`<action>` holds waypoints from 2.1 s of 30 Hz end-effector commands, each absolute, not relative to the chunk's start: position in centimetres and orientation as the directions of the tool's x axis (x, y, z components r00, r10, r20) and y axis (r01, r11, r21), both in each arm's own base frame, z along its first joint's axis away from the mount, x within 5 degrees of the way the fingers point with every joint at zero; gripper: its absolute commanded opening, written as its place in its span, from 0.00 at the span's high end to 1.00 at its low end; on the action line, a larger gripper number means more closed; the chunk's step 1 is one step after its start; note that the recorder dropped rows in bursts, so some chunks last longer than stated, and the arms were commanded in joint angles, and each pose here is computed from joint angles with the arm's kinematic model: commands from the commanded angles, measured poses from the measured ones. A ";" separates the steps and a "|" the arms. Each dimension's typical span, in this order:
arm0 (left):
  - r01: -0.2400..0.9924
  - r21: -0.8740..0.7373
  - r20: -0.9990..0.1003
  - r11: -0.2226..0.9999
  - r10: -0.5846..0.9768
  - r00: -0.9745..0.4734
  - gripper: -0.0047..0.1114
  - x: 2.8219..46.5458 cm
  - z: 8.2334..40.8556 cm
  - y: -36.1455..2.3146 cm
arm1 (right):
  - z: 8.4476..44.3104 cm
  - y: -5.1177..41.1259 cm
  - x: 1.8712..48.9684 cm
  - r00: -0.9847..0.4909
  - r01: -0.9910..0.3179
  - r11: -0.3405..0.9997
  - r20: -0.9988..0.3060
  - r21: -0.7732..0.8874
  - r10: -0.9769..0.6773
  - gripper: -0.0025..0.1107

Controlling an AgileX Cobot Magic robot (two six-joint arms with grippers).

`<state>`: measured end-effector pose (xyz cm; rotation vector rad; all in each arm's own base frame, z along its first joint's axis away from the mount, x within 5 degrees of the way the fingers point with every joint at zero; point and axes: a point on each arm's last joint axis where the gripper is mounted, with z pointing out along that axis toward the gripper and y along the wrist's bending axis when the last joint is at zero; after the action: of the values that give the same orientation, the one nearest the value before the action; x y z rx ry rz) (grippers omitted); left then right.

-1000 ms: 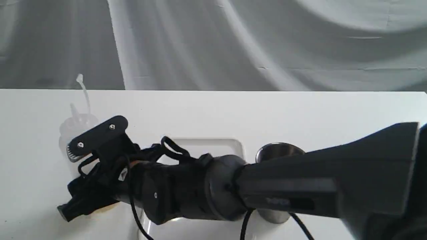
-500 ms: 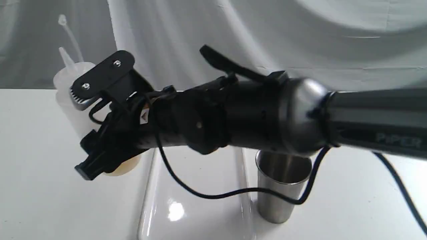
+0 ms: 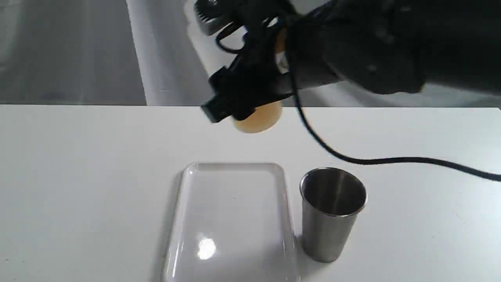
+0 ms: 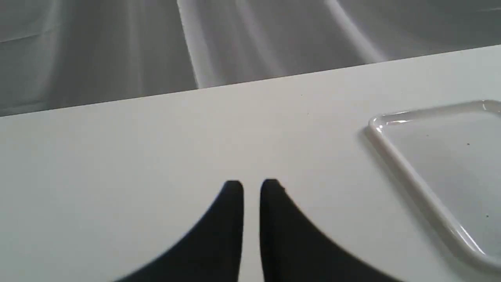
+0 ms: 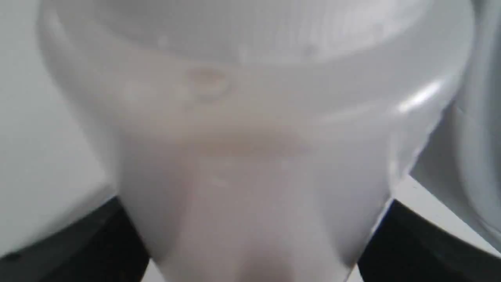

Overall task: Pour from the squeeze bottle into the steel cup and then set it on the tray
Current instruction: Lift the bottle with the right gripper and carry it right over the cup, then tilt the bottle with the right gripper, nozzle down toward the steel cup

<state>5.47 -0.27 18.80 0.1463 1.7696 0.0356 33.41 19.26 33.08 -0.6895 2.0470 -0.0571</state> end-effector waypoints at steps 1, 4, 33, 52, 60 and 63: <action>0.081 0.104 -0.975 0.991 0.117 -0.188 0.89 5.5 18.7 -0.3 | 34.8 16.3 31.8 -0.363 -0.385 0.852 -0.791 -0.355 -0.493 0.47; 0.081 0.104 -0.975 0.991 0.117 -0.188 0.89 5.5 18.7 -0.3 | 35.3 13.8 30.1 -0.362 -0.336 0.856 -0.785 -0.393 -0.503 0.47; 0.081 0.104 -0.975 0.991 0.117 -0.188 0.89 5.5 18.7 -0.3 | 28.6 4.2 23.1 -0.605 -0.163 0.662 -0.456 -0.732 -0.653 0.47; 0.081 0.104 -0.975 0.991 0.117 -0.188 0.89 5.5 18.7 -0.3 | 26.4 5.1 23.5 -0.622 -0.191 0.445 -0.243 -0.875 -0.745 0.47; 0.081 0.104 -0.975 0.991 0.117 -0.188 0.89 5.5 18.7 -0.3 | 23.8 6.1 24.6 -0.668 -0.240 0.336 -0.096 -0.911 -0.738 0.47; 0.081 0.104 -0.975 0.991 0.117 -0.188 0.89 5.5 18.7 -0.3 | 23.6 6.5 24.7 -0.665 -0.232 0.295 -0.070 -0.927 -0.744 0.47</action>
<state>5.47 -0.27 18.80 0.1463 1.7696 0.0356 24.49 6.49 22.91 -0.8739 2.1463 -1.2800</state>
